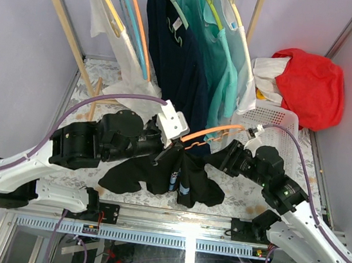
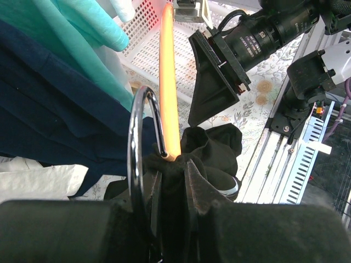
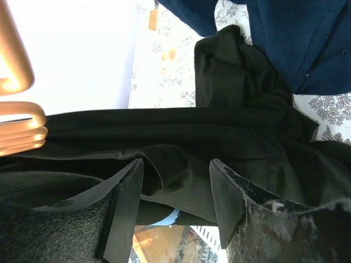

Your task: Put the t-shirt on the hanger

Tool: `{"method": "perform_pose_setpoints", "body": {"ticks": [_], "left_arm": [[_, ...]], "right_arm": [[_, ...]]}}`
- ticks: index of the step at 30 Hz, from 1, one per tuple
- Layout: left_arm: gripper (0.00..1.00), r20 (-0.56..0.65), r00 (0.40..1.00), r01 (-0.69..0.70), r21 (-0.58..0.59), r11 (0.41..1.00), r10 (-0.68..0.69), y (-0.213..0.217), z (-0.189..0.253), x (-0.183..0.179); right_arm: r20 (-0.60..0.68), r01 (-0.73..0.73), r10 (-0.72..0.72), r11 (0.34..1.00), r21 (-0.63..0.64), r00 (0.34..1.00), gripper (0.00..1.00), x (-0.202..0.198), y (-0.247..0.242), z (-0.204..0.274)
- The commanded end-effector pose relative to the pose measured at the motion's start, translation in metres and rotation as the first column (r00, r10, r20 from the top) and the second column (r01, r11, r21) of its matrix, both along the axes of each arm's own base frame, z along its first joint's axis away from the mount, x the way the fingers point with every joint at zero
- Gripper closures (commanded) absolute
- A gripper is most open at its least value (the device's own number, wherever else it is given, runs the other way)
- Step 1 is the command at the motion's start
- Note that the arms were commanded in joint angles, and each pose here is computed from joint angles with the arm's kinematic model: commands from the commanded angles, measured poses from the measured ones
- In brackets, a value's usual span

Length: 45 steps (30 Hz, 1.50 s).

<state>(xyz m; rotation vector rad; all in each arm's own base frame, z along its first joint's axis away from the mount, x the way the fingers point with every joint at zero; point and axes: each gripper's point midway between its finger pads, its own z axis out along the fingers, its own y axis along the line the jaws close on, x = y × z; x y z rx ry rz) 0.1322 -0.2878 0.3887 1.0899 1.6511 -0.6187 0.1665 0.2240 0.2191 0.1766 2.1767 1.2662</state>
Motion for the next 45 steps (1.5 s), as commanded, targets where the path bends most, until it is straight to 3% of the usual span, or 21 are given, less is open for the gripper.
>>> {"method": "perform_pose_setpoints", "body": {"ticks": [1,39,43,45], "left_arm": [[1.00,0.039,0.999,-0.003,-0.124,0.992,0.007,-0.001,0.038,0.002],[1.00,0.041,0.999,-0.016,-0.143,0.990,0.022,-0.008,0.046,0.007],[1.00,0.040,0.999,-0.014,-0.145,0.989,0.020,-0.009,0.046,0.007],[1.00,0.041,0.999,-0.017,-0.148,0.989,0.023,-0.008,0.046,0.007]], "right_arm": [[0.055,-0.054,0.051,0.998,0.045,0.997,0.44,-0.005,0.007,0.011],[0.133,-0.139,0.129,0.987,0.074,0.983,0.55,-0.017,0.024,0.028],[0.142,-0.128,0.119,0.990,0.057,0.983,0.65,-0.015,0.028,0.029],[0.137,-0.102,0.094,0.993,0.052,0.986,0.77,-0.012,0.025,0.027]]}}
